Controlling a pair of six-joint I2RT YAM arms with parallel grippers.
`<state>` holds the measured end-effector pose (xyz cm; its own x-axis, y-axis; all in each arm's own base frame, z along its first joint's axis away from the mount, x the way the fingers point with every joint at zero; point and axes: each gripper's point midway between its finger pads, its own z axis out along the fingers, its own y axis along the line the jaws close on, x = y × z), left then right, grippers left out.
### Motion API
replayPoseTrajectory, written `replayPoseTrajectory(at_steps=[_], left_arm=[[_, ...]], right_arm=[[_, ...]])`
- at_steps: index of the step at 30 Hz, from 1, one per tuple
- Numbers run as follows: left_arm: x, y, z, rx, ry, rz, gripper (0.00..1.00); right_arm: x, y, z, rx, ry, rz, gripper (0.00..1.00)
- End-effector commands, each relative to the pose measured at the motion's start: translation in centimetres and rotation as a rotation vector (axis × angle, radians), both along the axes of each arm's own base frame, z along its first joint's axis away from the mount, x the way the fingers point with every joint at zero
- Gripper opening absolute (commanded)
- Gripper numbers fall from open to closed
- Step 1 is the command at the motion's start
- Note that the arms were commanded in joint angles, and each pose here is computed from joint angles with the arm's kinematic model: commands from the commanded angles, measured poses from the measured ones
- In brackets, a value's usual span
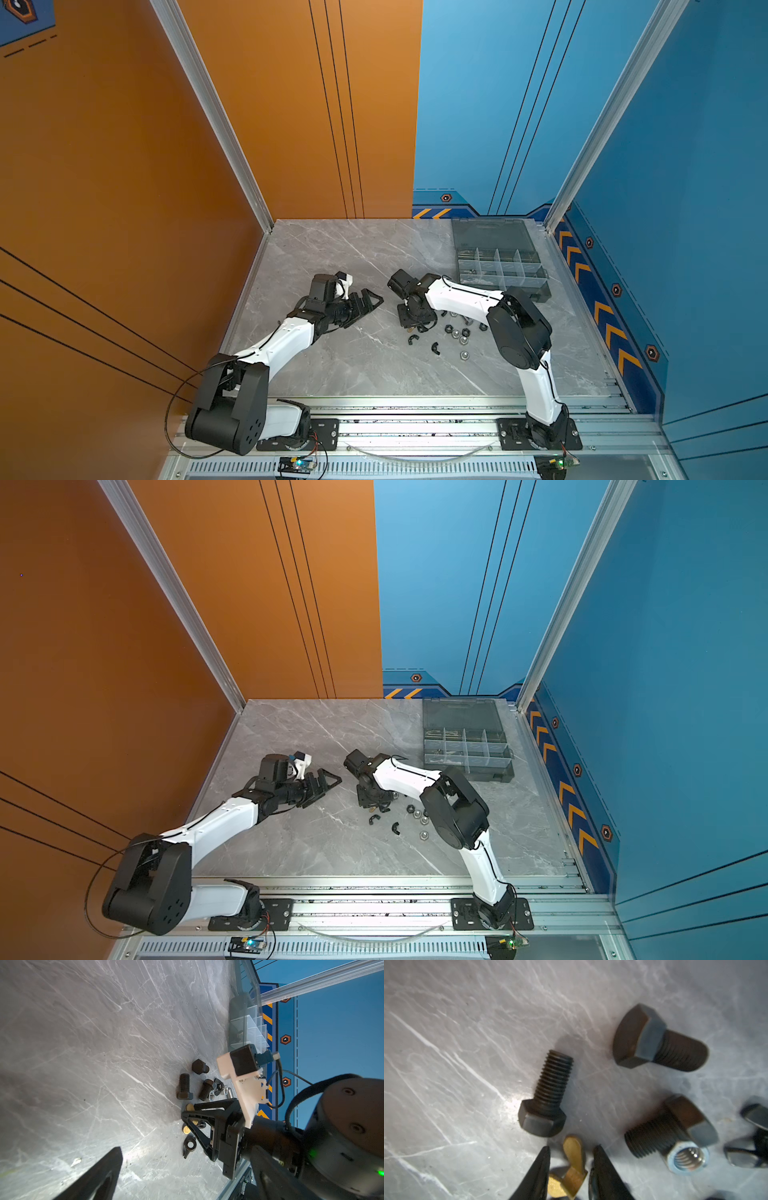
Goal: Sort the screws and nuts into containers
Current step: Pick up the nut from the center of the table.
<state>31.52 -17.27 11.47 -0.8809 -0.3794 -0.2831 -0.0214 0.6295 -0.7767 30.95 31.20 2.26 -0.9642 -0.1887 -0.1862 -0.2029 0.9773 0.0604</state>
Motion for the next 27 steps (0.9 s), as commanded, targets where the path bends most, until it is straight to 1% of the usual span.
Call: replayPoseTrajectory(at_steps=[1,7,12,18,21,23,26,27], left_arm=[[0.0,-0.1,0.5,-0.019,-0.014,-0.007,0.98],[0.0,-0.1,0.4,-0.017,-0.013,-0.009,0.98],[0.0,0.0,0.4,-0.020,-0.015,-0.009,0.98],[0.0,0.0,0.4,-0.021,-0.015,-0.007,0.98],[0.0,0.0,0.4,-0.021,-0.015,-0.007,0.98],[0.1,0.1,0.4,-0.021,-0.015,-0.005,0.98],[0.1,0.1,0.4,-0.022,-0.014,-0.004,0.98],[0.1,0.1,0.4,-0.024,-0.014,-0.005,0.98]], right_arm=[[-0.9,-1.4,0.4,-0.069,0.018,-0.018,0.38],[-1.1,-1.5,0.1,-0.075,0.028,-0.032,0.35],[-1.2,-1.6,-0.4,-0.083,0.041,-0.031,0.25],[-1.2,-1.6,-0.7,-0.085,0.048,-0.035,0.17],[-1.0,-1.9,-0.6,-0.089,0.041,-0.040,0.08],[-0.9,-1.9,-0.4,-0.081,0.035,-0.044,0.00],[-0.4,-2.0,-0.1,-0.038,0.029,-0.054,0.00],[0.0,-1.7,1.1,0.008,0.012,-0.053,0.00]])
